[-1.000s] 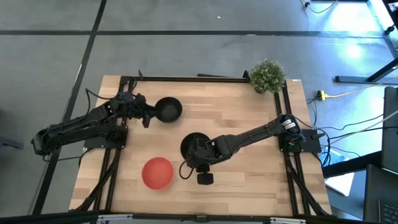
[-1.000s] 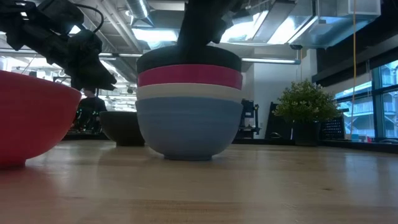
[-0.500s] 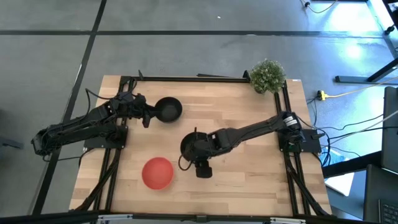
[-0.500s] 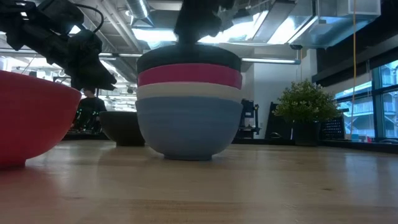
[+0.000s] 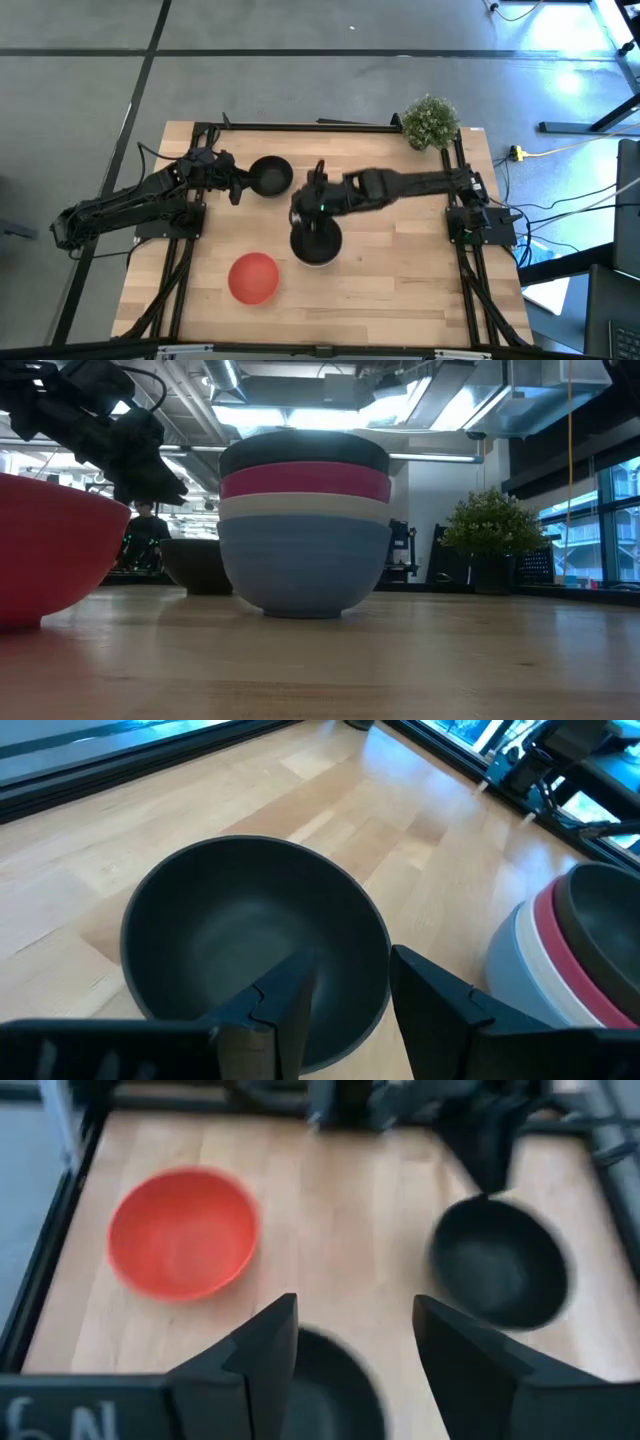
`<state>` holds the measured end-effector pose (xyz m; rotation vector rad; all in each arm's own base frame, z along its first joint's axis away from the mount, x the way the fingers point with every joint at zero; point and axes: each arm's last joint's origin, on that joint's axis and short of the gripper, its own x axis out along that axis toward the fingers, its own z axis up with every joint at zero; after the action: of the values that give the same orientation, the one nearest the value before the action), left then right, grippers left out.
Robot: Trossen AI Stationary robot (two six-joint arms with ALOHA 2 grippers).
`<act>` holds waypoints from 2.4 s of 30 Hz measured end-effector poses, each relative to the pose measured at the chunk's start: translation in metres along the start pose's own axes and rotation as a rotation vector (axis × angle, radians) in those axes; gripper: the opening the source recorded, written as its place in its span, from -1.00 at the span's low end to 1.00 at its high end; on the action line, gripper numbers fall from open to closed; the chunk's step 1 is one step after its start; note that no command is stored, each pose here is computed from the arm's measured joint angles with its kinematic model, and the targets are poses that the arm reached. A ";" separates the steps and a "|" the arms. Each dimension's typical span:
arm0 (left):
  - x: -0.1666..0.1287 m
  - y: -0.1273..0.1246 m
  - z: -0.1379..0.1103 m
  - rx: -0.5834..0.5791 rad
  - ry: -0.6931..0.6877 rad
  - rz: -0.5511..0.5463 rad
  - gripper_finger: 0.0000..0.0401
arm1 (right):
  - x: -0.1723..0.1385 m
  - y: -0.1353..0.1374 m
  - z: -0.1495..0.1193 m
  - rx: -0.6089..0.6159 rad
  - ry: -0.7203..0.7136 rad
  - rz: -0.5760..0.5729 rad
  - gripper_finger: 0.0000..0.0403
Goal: Nest bowls inside each other
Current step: Stack the black bowl on top of the black bowl
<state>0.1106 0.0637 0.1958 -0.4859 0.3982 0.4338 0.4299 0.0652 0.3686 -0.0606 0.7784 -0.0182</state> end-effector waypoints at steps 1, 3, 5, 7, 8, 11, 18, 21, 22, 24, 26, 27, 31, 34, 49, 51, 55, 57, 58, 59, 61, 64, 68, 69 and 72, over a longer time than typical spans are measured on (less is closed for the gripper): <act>0.000 0.000 0.000 -0.014 -0.002 0.007 -0.35 | -0.004 -0.003 0.003 -0.002 -0.013 -0.005 -0.01; 0.000 0.001 0.000 -0.025 -0.012 0.036 -0.35 | -0.009 -0.006 0.007 -0.011 -0.033 -0.007 -0.01; 0.000 0.002 0.000 -0.003 -0.018 0.054 -0.35 | -0.013 -0.008 0.009 -0.027 -0.036 -0.008 -0.01; 0.000 0.001 0.002 0.037 -0.026 0.052 -0.35 | -0.016 -0.010 0.011 -0.033 -0.038 -0.020 -0.01; 0.001 0.001 0.002 0.057 -0.030 0.051 -0.35 | -0.017 -0.011 0.011 -0.032 -0.038 -0.039 -0.01; 0.003 0.001 0.005 0.100 -0.052 0.053 -0.35 | -0.018 -0.013 0.009 -0.042 -0.016 -0.073 -0.01; 0.008 0.006 0.005 0.130 -0.031 0.114 -0.30 | -0.018 -0.019 0.001 -0.072 0.074 -0.195 -0.01; 0.010 0.007 0.010 0.112 0.000 0.114 -0.27 | -0.023 -0.030 -0.003 -0.063 0.113 -0.221 -0.01; 0.010 0.007 0.012 0.107 0.015 0.114 -0.27 | -0.026 -0.034 -0.002 -0.054 0.111 -0.212 -0.01; 0.011 0.005 0.022 0.116 0.032 0.112 -0.27 | -0.034 -0.042 -0.003 -0.041 0.121 -0.188 -0.01; 0.012 0.001 0.036 0.130 0.017 0.104 -0.27 | -0.044 -0.050 -0.003 -0.038 0.116 -0.181 -0.01; 0.013 -0.001 0.042 0.131 0.014 0.103 -0.27 | -0.048 -0.054 -0.004 -0.038 0.124 -0.185 -0.01; 0.016 -0.006 0.060 0.133 0.022 0.103 -0.26 | -0.073 -0.064 -0.004 -0.033 0.093 -0.197 -0.01; 0.017 -0.007 0.065 0.126 0.044 0.108 -0.27 | -0.096 -0.068 -0.007 -0.030 0.058 -0.204 -0.01; 0.018 -0.006 0.062 0.086 0.085 0.121 -0.27 | -0.138 -0.068 -0.118 0.131 -0.206 -0.213 -0.01; 0.018 -0.005 0.062 0.085 0.086 0.121 -0.27 | -0.135 -0.067 -0.137 0.170 -0.233 -0.208 -0.01; 0.019 -0.005 0.061 0.085 0.091 0.135 -0.27 | -0.128 -0.065 -0.167 0.223 -0.310 -0.194 -0.01; 0.022 -0.003 0.060 0.080 0.110 0.148 -0.27 | -0.123 -0.063 -0.180 0.241 -0.342 -0.182 -0.01; 0.024 -0.002 0.059 0.076 0.124 0.152 -0.27 | -0.119 -0.062 -0.187 0.248 -0.351 -0.177 -0.01; 0.026 -0.001 0.058 0.073 0.135 0.156 -0.27 | -0.116 -0.061 -0.194 0.257 -0.362 -0.171 -0.01; 0.032 0.002 0.057 0.064 0.160 0.164 -0.26 | -0.110 -0.059 -0.207 0.260 -0.382 -0.162 -0.01; 0.040 0.004 0.055 0.058 0.187 0.172 -0.26 | -0.104 -0.056 -0.223 0.263 -0.423 -0.150 -0.01; 0.043 0.008 0.057 0.048 0.170 0.181 -0.26 | -0.100 -0.054 -0.245 0.292 -0.480 -0.131 -0.01; 0.044 0.008 0.058 0.034 0.164 0.184 -0.26 | -0.098 -0.054 -0.252 0.307 -0.484 -0.127 -0.01; 0.043 0.010 0.058 0.014 0.159 0.193 -0.26 | -0.092 -0.053 -0.272 0.351 -0.500 -0.115 -0.01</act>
<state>0.1569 0.1154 0.2194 -0.4717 0.6046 0.5803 0.1738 0.0025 0.2429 0.2178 0.2626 -0.2395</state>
